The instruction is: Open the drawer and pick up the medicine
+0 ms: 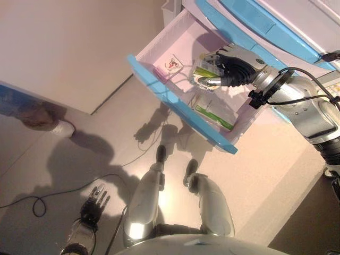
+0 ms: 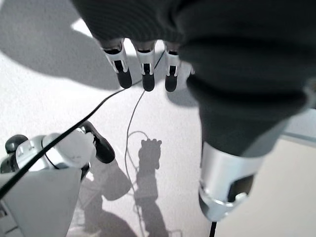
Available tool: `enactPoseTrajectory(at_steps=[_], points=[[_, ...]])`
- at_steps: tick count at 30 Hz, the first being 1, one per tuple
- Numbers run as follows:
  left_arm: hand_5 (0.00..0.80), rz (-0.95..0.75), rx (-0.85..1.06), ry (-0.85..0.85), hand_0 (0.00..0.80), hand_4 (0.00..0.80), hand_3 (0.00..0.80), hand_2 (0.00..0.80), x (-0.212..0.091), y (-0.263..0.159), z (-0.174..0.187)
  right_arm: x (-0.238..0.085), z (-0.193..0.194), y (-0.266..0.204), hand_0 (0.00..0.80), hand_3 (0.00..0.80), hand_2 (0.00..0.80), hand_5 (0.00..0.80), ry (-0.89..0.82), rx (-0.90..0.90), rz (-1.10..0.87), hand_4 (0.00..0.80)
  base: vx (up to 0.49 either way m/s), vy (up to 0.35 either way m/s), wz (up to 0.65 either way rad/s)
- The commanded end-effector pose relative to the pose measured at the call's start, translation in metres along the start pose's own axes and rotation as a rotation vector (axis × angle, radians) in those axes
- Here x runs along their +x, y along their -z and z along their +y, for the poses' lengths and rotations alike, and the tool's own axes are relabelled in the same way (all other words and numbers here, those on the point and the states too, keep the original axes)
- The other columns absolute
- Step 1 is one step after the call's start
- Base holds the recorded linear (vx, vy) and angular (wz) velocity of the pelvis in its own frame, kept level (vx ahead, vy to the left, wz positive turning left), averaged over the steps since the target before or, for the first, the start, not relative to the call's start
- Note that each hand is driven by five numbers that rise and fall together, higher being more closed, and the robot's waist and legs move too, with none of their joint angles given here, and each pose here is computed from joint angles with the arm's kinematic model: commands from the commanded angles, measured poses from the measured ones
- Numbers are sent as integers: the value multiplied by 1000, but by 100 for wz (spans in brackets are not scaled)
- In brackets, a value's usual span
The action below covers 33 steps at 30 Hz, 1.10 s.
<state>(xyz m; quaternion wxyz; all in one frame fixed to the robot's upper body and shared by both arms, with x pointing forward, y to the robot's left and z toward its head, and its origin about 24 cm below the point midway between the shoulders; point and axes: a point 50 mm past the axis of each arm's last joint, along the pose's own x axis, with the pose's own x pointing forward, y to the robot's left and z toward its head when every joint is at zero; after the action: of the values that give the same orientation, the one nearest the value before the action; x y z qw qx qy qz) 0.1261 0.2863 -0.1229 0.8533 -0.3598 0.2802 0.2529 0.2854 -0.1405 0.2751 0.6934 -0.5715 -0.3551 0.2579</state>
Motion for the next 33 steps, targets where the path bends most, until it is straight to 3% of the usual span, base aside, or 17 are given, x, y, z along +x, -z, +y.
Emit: enactPoseTrajectory(at_steps=[1, 12, 33], points=[[0, 8, 37, -115, 0, 0, 0, 0, -24, 7, 41, -6, -5, -23, 800, 800, 800, 800, -7, 108, -144, 800, 59, -19, -8], [0, 38, 28, -189, 0, 0, 0, 0, -33, 23, 52, -23, -15, -54, 800, 800, 800, 800, 78, 180, -300, 800, 51, -5, -4], [0, 96, 16, -322, 0, 0, 0, 0, -57, 53, 75, -53, -50, -28, 800, 800, 800, 800, 453, 163, -109, 800, 31, 3, -5]])
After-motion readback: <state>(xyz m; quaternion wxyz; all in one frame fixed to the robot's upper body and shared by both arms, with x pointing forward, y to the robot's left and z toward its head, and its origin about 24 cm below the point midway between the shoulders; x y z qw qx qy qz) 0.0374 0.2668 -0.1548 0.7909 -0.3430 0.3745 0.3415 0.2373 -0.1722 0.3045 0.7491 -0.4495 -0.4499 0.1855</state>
